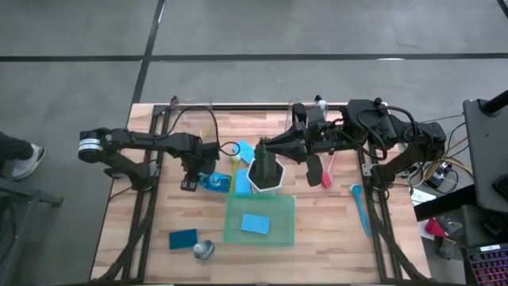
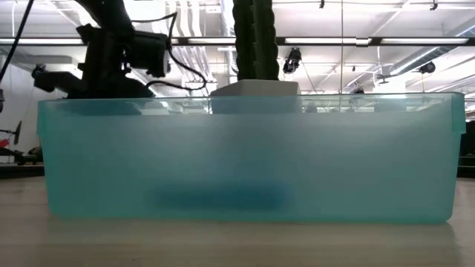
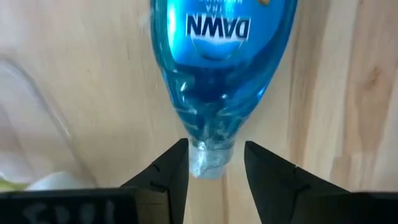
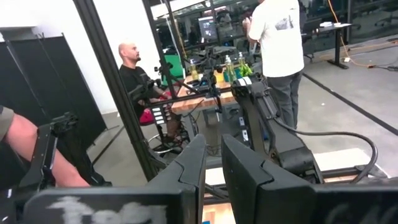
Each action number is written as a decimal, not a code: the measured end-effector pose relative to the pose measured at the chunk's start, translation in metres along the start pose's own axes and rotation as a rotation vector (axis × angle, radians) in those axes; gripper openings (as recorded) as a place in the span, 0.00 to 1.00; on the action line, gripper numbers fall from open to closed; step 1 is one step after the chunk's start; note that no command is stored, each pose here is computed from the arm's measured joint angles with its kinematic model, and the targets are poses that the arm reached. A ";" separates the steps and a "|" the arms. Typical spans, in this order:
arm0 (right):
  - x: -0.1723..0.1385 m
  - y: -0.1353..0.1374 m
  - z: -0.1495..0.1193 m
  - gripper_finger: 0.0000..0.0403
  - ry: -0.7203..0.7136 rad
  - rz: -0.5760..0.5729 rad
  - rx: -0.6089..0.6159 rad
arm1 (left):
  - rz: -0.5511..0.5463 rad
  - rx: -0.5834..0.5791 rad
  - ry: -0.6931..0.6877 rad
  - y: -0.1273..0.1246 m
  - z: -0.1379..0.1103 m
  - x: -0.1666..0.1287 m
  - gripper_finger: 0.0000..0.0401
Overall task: Pick & Place Kitchen Sink Supplies
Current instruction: Put the dish soap into the right transparent bin
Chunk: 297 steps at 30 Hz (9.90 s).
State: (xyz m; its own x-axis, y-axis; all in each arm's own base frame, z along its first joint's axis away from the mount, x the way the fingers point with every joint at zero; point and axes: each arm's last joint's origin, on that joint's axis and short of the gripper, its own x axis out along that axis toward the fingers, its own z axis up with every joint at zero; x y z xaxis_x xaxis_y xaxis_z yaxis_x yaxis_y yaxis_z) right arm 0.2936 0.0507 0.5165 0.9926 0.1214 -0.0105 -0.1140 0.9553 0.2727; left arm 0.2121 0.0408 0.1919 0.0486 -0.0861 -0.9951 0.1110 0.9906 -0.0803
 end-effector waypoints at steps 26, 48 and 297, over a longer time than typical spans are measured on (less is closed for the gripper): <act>-0.002 0.002 -0.004 0.12 0.043 0.008 -0.049 | 0.193 -0.046 -0.031 -0.048 -0.019 -0.007 0.59; -0.002 0.002 -0.003 0.12 0.040 0.006 -0.043 | 0.212 -0.048 0.092 -0.047 -0.003 0.028 0.70; -0.023 -0.043 0.037 0.53 -0.234 -0.269 0.041 | 0.228 -0.006 -2.123 -0.024 0.052 -0.369 0.32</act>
State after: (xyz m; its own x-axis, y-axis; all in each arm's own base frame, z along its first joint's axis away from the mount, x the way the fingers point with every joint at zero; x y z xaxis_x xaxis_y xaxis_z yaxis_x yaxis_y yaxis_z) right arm 0.2774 -0.0031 0.5402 0.9703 -0.2026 0.1319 0.1500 0.9325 0.3287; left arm 0.2429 0.0432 0.5638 0.8179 0.0506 0.5732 -0.0596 0.9982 -0.0031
